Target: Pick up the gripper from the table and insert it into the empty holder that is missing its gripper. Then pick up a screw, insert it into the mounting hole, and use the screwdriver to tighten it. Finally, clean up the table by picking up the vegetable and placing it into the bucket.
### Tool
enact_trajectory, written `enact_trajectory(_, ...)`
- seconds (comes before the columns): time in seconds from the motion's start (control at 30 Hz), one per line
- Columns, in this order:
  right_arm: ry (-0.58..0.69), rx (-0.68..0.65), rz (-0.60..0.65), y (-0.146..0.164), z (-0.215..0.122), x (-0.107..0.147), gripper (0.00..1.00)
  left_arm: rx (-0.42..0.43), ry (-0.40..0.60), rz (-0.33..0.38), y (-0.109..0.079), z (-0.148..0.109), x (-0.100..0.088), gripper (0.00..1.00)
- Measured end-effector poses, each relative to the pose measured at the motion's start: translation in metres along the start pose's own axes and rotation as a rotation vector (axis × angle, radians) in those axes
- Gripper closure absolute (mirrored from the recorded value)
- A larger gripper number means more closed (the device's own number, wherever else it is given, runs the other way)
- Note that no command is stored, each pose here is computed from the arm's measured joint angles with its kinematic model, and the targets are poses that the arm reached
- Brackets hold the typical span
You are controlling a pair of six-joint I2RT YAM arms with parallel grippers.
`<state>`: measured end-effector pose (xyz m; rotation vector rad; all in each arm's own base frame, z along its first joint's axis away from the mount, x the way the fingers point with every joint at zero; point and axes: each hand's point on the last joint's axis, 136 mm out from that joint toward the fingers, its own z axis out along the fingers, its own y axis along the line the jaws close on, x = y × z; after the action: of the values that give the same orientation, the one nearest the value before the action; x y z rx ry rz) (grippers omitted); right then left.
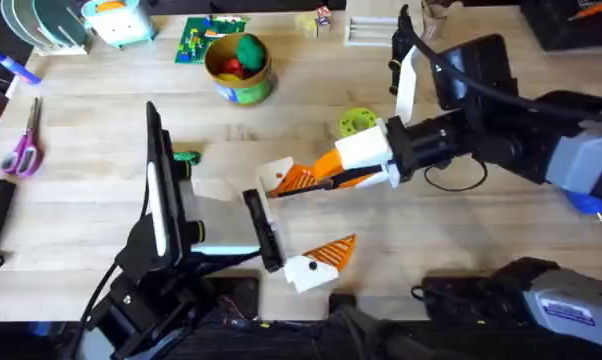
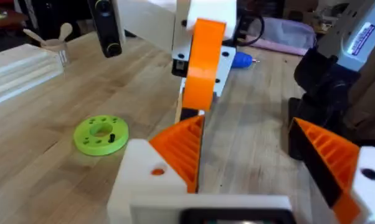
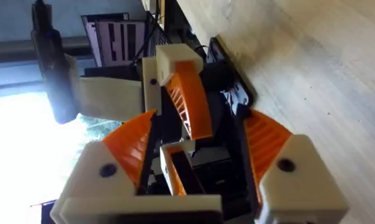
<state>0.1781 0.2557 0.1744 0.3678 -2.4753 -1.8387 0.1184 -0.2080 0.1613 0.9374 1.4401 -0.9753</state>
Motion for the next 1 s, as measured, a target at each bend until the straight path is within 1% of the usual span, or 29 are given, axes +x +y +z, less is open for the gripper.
enact_trajectory(0.1,0.004,0.002,0.014,-0.003,0.001,0.000,0.447,0.000,0.000,0.000,0.000,0.000,0.000,0.008)
enact_trajectory(0.2,0.008,0.002,0.032,-0.005,0.002,-0.001,0.779,0.000,0.001,-0.001,0.000,0.000,0.000,0.009)
enact_trajectory(0.27,0.011,-0.003,0.036,-0.004,0.002,0.000,0.940,-0.001,0.001,-0.002,0.000,0.000,0.000,0.008)
enact_trajectory(0.3,0.011,-0.003,0.037,-0.004,0.002,0.000,0.979,-0.001,0.001,-0.002,0.000,0.000,0.000,0.008)
enact_trajectory(0.5,0.006,-0.006,0.023,-0.003,0.002,-0.002,0.987,-0.002,0.000,-0.001,0.000,0.000,0.000,0.008)
enact_trajectory(0.7,-0.037,-0.010,-0.029,0.001,0.001,-0.016,0.989,-0.006,-0.001,0.010,0.001,0.000,0.000,0.008)
enact_trajectory(1.0,-0.056,0.004,-0.016,-0.001,0.001,-0.020,0.991,-0.012,-0.001,0.010,0.002,0.000,0.000,0.008)
